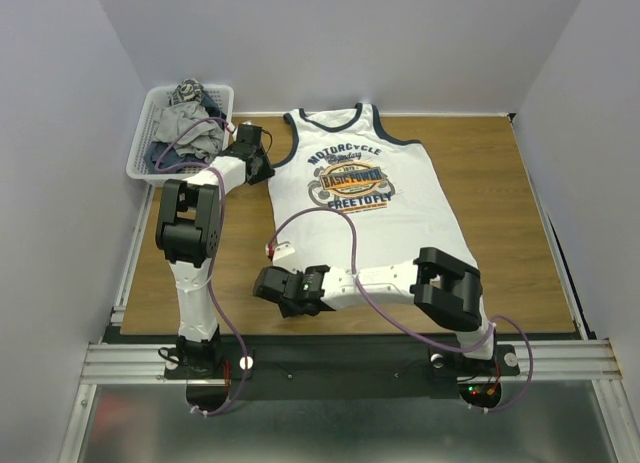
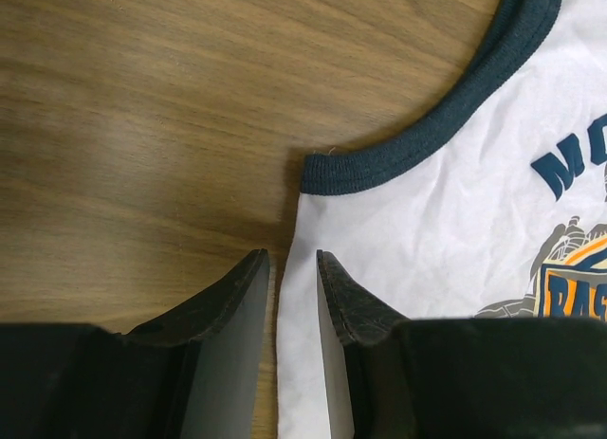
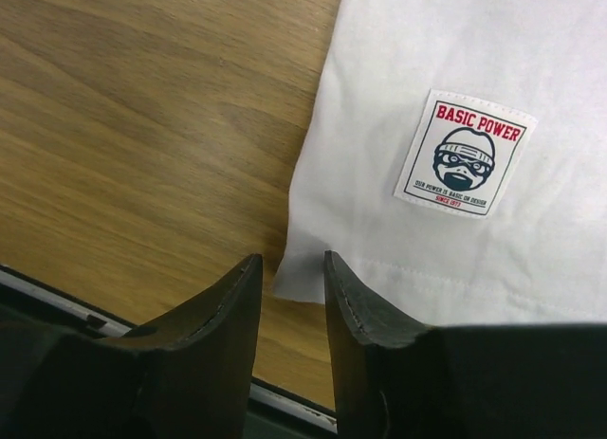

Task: Fold and stack the tank tops
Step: Flatten the tank top out, then fold the tank top

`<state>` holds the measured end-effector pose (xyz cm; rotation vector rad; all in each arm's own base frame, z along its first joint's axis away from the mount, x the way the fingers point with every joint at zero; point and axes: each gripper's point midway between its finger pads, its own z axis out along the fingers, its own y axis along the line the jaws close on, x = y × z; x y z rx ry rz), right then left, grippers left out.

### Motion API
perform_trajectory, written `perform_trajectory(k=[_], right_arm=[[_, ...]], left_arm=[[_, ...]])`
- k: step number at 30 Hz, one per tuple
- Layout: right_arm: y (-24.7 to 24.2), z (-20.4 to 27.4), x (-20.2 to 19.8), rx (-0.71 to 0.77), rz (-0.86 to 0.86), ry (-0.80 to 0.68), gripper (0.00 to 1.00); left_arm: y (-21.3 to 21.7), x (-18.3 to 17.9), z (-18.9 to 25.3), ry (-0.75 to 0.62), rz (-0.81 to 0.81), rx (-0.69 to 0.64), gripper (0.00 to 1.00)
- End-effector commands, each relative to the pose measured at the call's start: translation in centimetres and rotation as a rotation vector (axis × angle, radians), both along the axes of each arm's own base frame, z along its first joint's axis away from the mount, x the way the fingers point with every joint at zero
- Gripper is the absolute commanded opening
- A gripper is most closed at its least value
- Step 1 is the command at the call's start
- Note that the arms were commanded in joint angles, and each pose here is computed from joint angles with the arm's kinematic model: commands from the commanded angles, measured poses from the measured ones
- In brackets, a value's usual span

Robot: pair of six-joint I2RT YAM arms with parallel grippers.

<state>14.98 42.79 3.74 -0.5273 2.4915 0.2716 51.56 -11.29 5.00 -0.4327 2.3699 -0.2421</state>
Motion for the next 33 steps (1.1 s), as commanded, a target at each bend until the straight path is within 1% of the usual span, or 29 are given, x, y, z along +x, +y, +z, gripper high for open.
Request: perform_trajectory(k=[1, 2, 4, 5, 6, 8, 10, 11, 14, 21, 27, 33], right_arm=[[0.4, 0.3, 0.3, -0.008, -0.017, -0.033, 0.37], [0.2, 0.0, 0.3, -0.019, -0.021, -0.035, 0.36], [0.0, -0.2, 0.3, -0.024, -0.025, -0.033, 0.27], [-0.1, -0.4, 0.2, -0.028, -0.024, -0.027, 0.21], [-0.2, -0.1, 0.1, -0.021, -0.026, -0.024, 0.1], [-0.8, 0.0, -0.1, -0.025, -0.026, -0.022, 0.01], [-1.4, 0.8, -0.1, -0.014, -0.03, -0.029, 0.0], [-1.5, 1.9, -0.1, 0.011, -0.03, -0.037, 0.0], [-2.5, 3.0, -0.4, 0.027, -0.023, -0.038, 0.0], [-3.4, 3.4, -1.2, 0.041, -0.009, -0.008, 0.0], [-3.5, 3.5, -1.5, 0.054, -0.015, 0.008, 0.0], [-3.7, 4.8, -1.7, 0.087, -0.016, 0.007, 0.0]], left_arm=[[0.3, 1.2, 3.7, -0.082, 0.01, -0.008, 0.38], [0.3, 1.2, 3.9, -0.085, 0.009, -0.012, 0.38], [0.3, 1.0, 3.9, -0.088, 0.015, -0.015, 0.38], [0.4, 1.0, 4.4, -0.099, 0.022, -0.017, 0.38], [0.4, 0.8, 4.3, -0.1, 0.024, -0.02, 0.38], [0.5, 0.2, 4.4, -0.101, 0.032, -0.029, 0.38], [0.5, 0.0, 4.8, -0.117, 0.039, -0.041, 0.38], [0.5, -0.2, 5.0, -0.121, 0.041, -0.044, 0.38], [0.9, -0.8, 4.4, -0.104, 0.064, -0.037, 0.39], [0.4, -1.4, 2.6, -0.077, 0.052, -0.064, 0.39], [0.0, -1.0, 1.4, -0.07, 0.04, -0.074, 0.39], [0.1, -0.9, -0.1, -0.043, 0.05, -0.068, 0.39]])
